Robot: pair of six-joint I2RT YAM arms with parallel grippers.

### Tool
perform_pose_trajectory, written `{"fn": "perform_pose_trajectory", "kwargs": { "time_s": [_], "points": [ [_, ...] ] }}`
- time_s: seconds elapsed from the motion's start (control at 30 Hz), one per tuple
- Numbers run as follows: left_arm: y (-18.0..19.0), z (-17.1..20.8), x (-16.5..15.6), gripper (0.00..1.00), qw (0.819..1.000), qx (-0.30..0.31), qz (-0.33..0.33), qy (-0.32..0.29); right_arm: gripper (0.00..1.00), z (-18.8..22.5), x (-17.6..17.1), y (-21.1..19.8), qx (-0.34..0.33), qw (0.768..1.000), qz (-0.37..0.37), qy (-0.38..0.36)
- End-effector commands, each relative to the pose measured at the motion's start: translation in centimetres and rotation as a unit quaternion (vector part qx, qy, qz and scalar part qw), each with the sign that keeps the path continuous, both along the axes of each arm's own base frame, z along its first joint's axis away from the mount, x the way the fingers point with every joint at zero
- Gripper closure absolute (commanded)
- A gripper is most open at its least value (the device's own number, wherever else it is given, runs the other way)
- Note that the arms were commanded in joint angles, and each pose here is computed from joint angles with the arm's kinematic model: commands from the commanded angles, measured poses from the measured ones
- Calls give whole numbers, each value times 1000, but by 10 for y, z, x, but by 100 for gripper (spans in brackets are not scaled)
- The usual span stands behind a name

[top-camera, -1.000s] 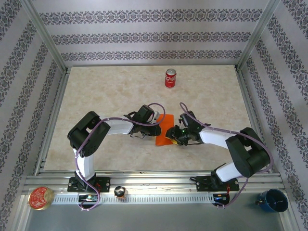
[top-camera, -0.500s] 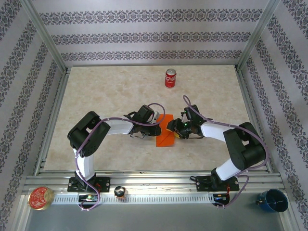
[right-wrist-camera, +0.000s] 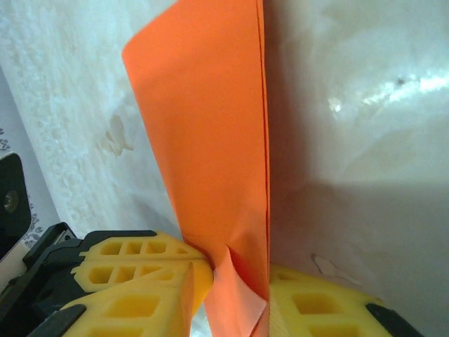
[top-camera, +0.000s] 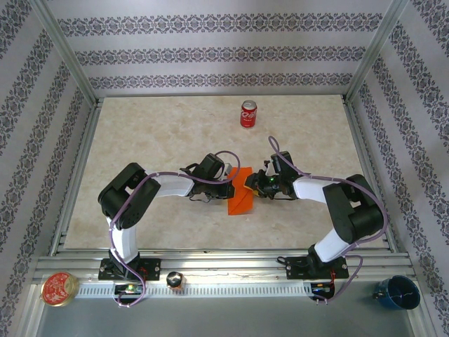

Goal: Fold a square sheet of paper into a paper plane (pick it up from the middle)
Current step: Turn over the paper at the center of the table.

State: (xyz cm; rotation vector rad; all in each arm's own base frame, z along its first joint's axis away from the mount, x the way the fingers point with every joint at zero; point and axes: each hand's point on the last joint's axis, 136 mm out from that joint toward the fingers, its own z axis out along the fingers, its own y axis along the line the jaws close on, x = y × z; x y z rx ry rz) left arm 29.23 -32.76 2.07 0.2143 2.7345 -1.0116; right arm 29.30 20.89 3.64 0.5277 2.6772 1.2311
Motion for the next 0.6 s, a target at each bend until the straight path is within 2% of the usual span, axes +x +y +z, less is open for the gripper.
{"fn": "perform_pose_trajectory", "kwargs": {
  "time_s": [0.0,0.13,0.3,0.43,0.57],
  "points": [
    [5,1,-4,94,1000,-1,8,6,75,-6,1,0,13,1000,4,-2],
    [5,5,-4,92,1000,-7,12,4,83,-9,1,0,19,1000,4,-2],
    [5,26,0,85,999,-28,24,-23,100,-2,1,3,30,999,15,-14],
    [15,60,7,70,995,-35,45,-79,100,18,3,4,26,998,30,-42],
    [37,92,10,59,987,-18,72,-143,100,42,5,-5,-32,995,46,-85]
  ]
}}
